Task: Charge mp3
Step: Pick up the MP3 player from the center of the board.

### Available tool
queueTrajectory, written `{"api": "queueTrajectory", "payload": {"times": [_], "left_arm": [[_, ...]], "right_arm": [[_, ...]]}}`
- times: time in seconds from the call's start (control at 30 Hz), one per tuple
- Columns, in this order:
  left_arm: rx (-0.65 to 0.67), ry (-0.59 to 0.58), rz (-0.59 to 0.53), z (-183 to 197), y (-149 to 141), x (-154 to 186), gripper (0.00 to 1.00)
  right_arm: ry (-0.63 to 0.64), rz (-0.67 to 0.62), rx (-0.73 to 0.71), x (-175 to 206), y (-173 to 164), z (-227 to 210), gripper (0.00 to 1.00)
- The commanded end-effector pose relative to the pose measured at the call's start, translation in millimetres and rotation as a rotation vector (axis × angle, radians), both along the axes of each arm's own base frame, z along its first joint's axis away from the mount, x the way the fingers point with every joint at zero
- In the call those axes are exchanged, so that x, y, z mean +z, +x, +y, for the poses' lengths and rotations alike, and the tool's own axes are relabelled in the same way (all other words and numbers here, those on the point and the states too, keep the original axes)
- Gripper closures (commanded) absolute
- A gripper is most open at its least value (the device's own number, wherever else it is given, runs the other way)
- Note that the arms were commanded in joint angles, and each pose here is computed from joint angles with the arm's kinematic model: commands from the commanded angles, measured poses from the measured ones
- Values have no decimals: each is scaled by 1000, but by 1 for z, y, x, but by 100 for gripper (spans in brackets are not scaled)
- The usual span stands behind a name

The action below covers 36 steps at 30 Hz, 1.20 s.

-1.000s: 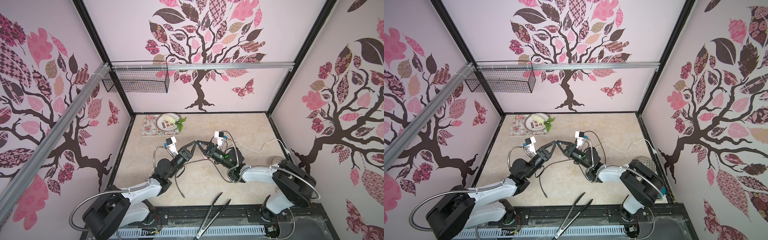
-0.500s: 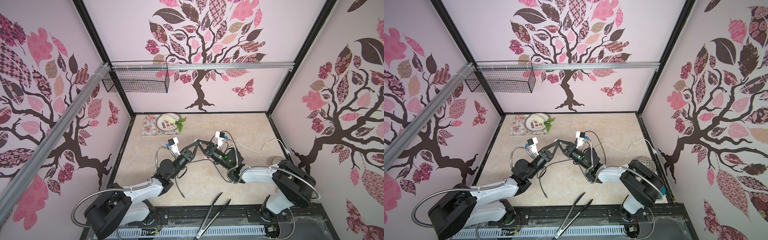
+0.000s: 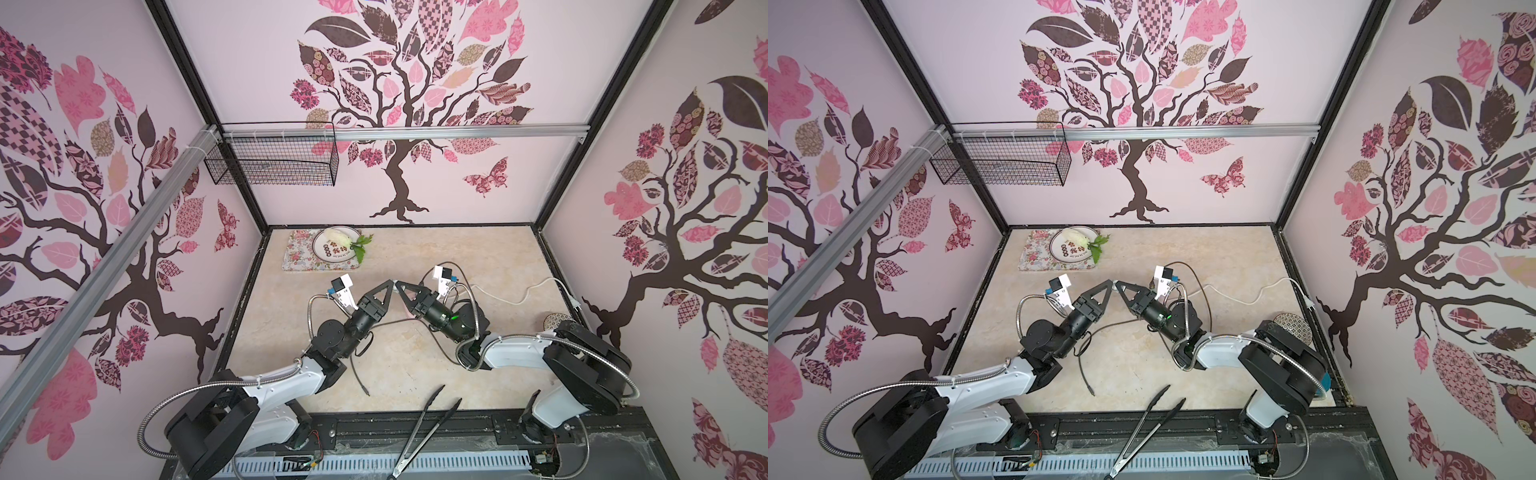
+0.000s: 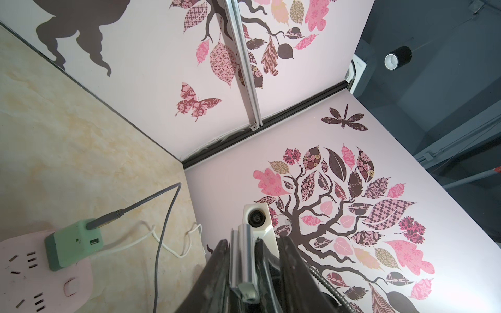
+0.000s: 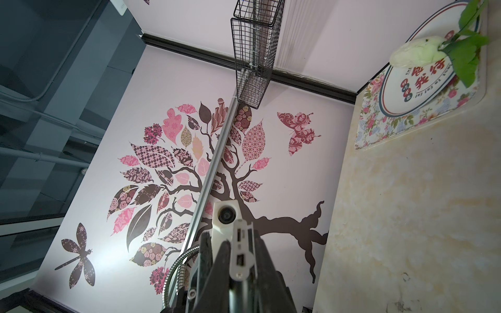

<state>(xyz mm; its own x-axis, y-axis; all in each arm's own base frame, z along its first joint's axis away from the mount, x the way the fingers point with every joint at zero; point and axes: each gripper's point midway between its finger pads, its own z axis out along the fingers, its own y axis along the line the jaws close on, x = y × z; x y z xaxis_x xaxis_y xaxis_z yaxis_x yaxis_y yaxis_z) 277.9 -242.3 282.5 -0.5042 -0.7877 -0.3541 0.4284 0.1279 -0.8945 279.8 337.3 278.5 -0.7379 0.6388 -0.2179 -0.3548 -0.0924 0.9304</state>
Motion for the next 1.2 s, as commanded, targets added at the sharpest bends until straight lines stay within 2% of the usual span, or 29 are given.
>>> {"api": "queueTrajectory", "payload": {"times": [0.0, 0.2, 0.43, 0.67, 1.1, 1.17], "left_arm": [[-19, -28, -40, -5, 0, 15, 66], [-11, -22, -2, -6, 3, 2, 65], [-6, -28, -21, -6, 3, 10, 68], [-32, -34, -25, -13, 4, 14, 71], [-30, -55, -22, -12, 1, 18, 84], [-32, -56, -25, -12, 1, 19, 83]], "right_arm": [[65, 0, -7, 13, -1, -3, 100], [73, -17, -4, 20, -1, -2, 100], [66, -17, 21, 17, -2, 4, 100], [70, -6, 33, 13, -2, 8, 100], [80, -8, 8, 14, 0, 4, 100], [82, -8, 21, 14, 0, 6, 100]]}}
